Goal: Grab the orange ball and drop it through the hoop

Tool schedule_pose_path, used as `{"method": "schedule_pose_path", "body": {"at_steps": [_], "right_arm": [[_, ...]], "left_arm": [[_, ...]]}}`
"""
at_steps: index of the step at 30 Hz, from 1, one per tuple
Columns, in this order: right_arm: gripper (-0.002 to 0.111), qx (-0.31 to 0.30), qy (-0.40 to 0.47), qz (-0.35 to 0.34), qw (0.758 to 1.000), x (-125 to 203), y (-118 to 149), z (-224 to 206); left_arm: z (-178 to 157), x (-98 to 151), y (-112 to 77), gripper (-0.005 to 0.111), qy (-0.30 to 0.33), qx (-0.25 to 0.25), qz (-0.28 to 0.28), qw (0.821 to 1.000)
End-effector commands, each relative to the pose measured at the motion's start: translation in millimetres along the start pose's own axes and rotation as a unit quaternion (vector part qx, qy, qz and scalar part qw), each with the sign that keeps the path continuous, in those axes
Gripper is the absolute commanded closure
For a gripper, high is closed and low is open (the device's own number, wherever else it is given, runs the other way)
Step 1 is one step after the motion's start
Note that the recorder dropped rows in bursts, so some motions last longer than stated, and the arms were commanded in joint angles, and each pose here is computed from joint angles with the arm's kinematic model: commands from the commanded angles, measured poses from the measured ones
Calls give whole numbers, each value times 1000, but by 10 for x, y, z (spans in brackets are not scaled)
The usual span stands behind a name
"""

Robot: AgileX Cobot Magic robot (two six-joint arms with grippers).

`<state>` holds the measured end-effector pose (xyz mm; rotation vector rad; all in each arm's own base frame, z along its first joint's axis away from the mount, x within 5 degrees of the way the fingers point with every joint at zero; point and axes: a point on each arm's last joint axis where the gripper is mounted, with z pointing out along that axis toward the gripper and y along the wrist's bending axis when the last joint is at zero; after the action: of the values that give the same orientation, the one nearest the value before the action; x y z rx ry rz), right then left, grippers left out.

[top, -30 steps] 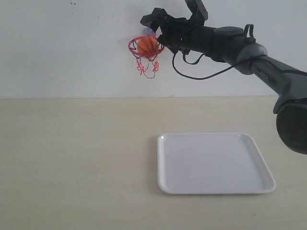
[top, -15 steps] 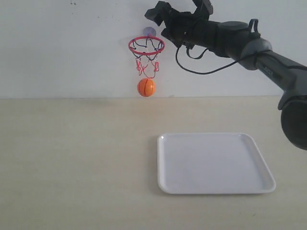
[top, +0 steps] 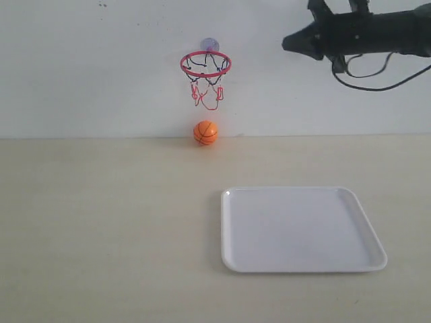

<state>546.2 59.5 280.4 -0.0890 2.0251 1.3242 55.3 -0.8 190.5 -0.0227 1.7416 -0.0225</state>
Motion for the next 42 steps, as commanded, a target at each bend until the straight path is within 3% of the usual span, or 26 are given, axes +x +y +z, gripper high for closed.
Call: {"method": "schedule_pose_path", "body": {"at_steps": [1,4,10,16,21,24,29,32,42], "right_arm": [[109,42,38,23,998,-72,-224,-454],[109,66,23,76,995,-161,-181,-636],[109,81,16,-10,997,-285,551,-767],[109,277,-9,-56,959,-324,1173,-1142],[109,351,-10,-97,931,-151,1647,-1589],[109,358,9,-80,930,103,1804,-1748],[109,342,73,-60,935,1025,2165,-2034],[109,331,79,-48,939,1298,2241,-2141],[109,324,58,-66,942,1402,2441,-2282]], "left_arm": [[0,3,0,103,-2,0,-3,1000],[0,3,0,103,-2,0,-3,1000],[0,3,0,103,-2,0,-3,1000],[0,3,0,103,-2,0,-3,1000],[0,3,0,103,-2,0,-3,1000],[0,3,0,103,-2,0,-3,1000],[0,3,0,103,-2,0,-3,1000],[0,3,0,103,-2,0,-3,1000],[0,3,0,103,-2,0,-3,1000]]}}
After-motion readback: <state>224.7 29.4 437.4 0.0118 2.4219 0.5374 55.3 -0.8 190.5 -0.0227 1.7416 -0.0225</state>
